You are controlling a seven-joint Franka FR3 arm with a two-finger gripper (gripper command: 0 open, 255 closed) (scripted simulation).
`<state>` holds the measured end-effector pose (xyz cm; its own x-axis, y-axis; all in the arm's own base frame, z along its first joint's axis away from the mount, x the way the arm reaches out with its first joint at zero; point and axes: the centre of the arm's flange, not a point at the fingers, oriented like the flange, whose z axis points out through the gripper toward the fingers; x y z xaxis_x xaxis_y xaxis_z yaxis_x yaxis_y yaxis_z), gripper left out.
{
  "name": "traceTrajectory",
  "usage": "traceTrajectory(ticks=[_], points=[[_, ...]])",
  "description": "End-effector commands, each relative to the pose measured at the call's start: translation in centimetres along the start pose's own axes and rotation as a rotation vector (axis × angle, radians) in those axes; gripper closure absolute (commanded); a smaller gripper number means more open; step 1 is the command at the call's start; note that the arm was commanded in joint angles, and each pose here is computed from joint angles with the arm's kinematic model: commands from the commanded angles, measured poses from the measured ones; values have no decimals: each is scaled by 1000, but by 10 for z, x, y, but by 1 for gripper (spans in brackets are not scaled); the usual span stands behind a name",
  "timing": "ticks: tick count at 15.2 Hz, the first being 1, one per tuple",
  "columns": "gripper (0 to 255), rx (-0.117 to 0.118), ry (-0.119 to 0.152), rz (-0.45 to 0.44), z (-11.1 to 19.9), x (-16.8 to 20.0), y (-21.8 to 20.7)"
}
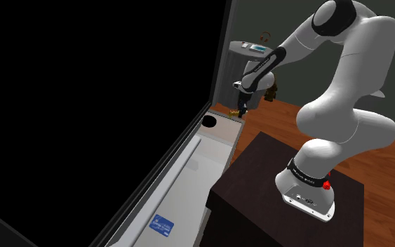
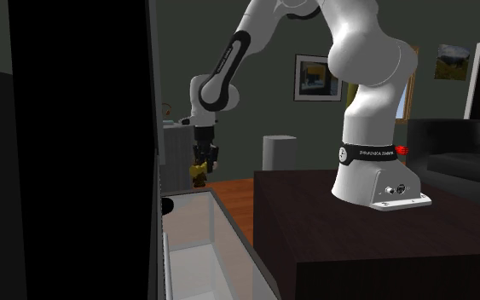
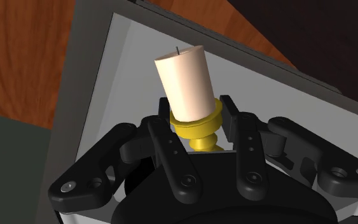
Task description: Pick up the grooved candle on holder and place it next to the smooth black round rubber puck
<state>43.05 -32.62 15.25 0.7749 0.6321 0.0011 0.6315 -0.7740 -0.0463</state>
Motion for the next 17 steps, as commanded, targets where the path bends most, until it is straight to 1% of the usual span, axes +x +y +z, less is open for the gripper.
traceTrajectory(ticks=[1, 5, 17], points=[[255, 1, 0, 0, -4, 10, -8], [255, 1, 0, 0, -6, 53, -38], [255, 1, 0, 0, 57, 53, -35]])
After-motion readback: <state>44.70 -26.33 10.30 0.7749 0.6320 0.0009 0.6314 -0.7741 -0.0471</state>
